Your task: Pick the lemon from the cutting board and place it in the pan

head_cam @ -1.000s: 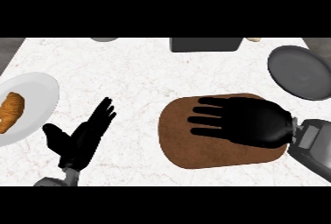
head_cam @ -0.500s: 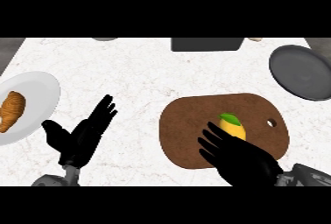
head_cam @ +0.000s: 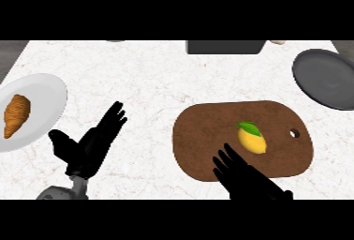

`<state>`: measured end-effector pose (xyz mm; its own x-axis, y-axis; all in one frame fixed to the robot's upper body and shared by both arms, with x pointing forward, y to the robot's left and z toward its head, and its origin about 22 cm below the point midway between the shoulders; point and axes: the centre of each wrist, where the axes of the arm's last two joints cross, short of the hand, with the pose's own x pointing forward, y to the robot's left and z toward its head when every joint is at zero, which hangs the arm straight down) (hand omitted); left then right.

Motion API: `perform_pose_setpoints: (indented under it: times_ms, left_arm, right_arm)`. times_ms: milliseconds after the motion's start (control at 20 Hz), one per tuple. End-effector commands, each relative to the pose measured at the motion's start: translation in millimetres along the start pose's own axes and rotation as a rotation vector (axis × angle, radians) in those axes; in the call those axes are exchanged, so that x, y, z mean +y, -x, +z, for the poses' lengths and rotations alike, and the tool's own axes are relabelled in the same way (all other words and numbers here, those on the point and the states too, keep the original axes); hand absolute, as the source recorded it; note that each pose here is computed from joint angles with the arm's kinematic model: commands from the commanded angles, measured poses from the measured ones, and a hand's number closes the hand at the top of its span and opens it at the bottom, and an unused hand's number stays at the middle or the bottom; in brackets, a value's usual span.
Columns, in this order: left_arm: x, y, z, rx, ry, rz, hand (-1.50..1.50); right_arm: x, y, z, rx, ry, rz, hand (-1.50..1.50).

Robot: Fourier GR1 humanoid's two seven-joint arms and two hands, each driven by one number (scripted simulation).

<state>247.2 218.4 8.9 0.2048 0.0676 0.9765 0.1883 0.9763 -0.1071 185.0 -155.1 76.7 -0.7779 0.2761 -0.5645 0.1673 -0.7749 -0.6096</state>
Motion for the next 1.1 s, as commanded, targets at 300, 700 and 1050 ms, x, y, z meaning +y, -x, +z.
perform_pose_setpoints:
  times_ms: [300,700,1050]
  left_arm:
    - [-2,-9,-3,-0.009,-0.003,0.012,0.00]
    - [2,-24,1,0.005,0.014,-0.007,0.00]
    - [-19,-10,0,-0.011,-0.002,-0.009,0.00]
  right_arm:
    - [5,13,-32,0.137,0.043,0.109,-1.50]
    - [7,30,-16,0.118,0.037,0.069,-1.50]
    - [40,46,-45,0.069,0.065,0.081,1.50]
